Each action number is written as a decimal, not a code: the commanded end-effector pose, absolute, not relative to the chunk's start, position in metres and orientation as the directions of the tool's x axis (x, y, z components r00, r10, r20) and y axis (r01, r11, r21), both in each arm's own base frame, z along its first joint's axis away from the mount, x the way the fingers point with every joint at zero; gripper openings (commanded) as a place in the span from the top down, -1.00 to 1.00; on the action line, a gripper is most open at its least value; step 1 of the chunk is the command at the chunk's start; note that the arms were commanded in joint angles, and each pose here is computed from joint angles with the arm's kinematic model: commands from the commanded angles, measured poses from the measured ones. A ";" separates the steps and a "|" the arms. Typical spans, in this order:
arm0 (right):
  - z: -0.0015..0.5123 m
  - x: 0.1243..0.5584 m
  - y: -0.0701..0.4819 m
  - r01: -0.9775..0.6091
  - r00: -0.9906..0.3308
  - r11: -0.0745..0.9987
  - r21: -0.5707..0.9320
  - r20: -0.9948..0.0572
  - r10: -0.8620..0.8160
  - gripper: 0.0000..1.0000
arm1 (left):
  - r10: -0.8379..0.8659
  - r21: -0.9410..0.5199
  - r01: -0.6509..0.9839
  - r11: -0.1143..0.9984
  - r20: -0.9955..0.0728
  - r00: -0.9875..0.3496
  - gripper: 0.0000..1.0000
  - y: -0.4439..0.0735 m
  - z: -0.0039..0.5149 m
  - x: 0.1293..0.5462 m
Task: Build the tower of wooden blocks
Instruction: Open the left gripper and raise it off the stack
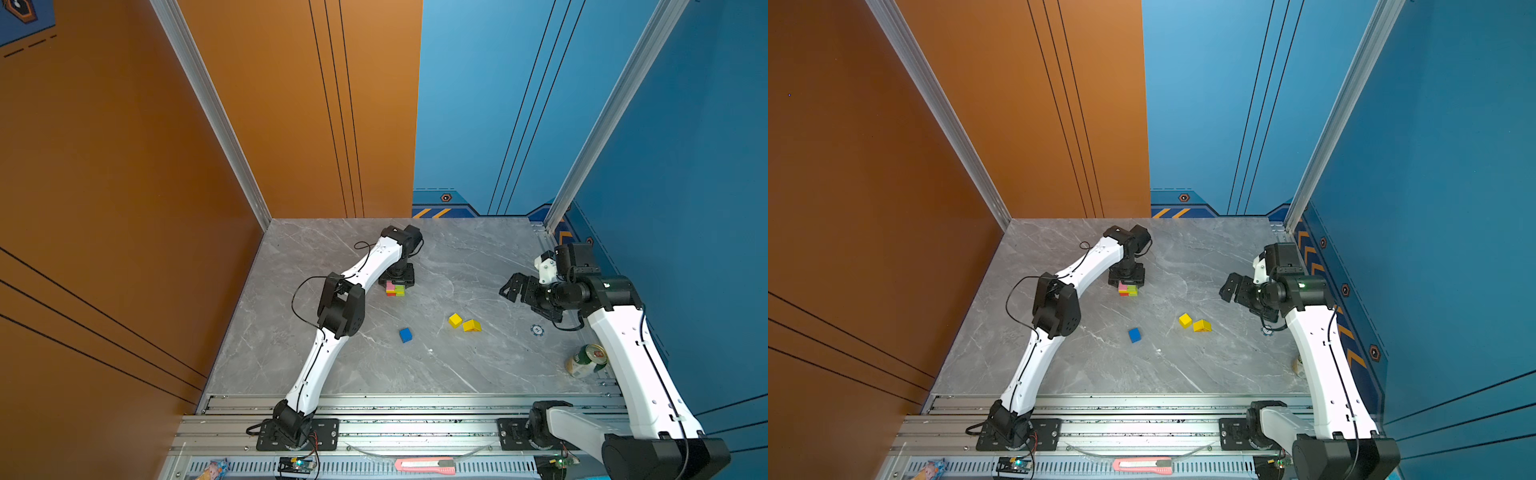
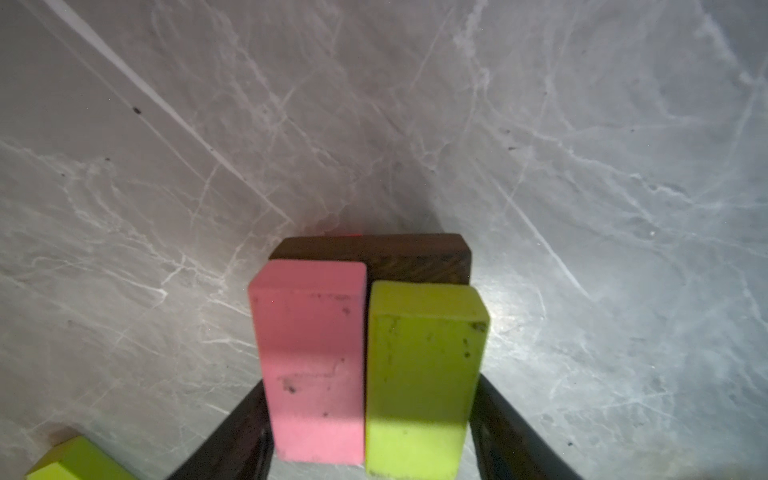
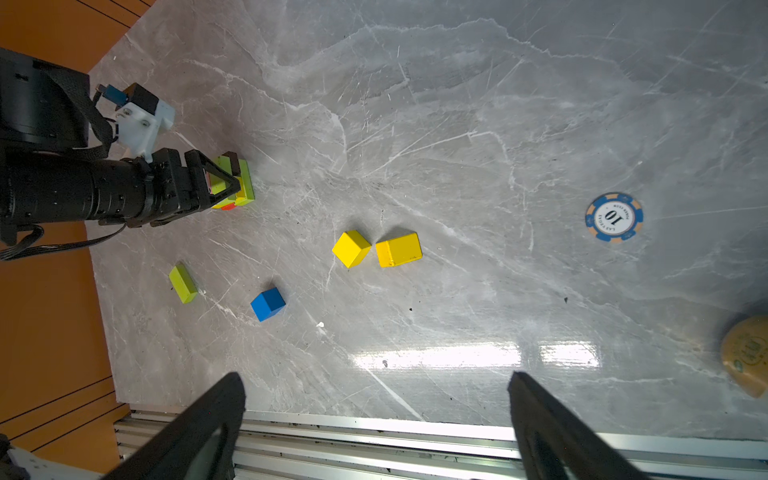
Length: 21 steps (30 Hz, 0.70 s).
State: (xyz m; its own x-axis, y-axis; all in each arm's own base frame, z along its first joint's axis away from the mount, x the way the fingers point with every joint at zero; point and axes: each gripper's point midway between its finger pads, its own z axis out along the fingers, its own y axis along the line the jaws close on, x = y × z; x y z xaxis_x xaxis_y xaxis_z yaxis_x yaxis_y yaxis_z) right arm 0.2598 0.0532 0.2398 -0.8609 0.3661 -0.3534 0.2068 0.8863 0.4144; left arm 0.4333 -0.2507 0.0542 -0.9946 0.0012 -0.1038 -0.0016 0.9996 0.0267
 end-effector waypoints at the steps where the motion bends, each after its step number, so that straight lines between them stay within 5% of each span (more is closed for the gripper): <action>1: 0.237 0.256 0.055 0.187 -0.873 0.889 0.419 -0.344 0.346 -1.00 | -0.001 0.012 -0.002 1.000 -0.097 -0.995 -0.48 -0.256 0.061 0.429; 21: 0.244 0.258 0.058 0.176 -0.869 0.881 0.440 -0.351 0.349 -1.00 | -0.016 -0.044 -0.008 0.999 -0.190 -0.982 -0.65 -0.250 0.114 0.435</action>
State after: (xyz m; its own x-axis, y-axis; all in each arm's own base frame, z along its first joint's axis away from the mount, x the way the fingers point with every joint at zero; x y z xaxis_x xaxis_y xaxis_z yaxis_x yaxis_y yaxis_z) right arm 0.2590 0.0571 0.2404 -0.8655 0.3641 -0.3439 0.1978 0.8793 0.4333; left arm 0.4370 -0.2529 0.0987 -0.9833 -0.0062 -0.1816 -0.0017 0.9997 -0.0252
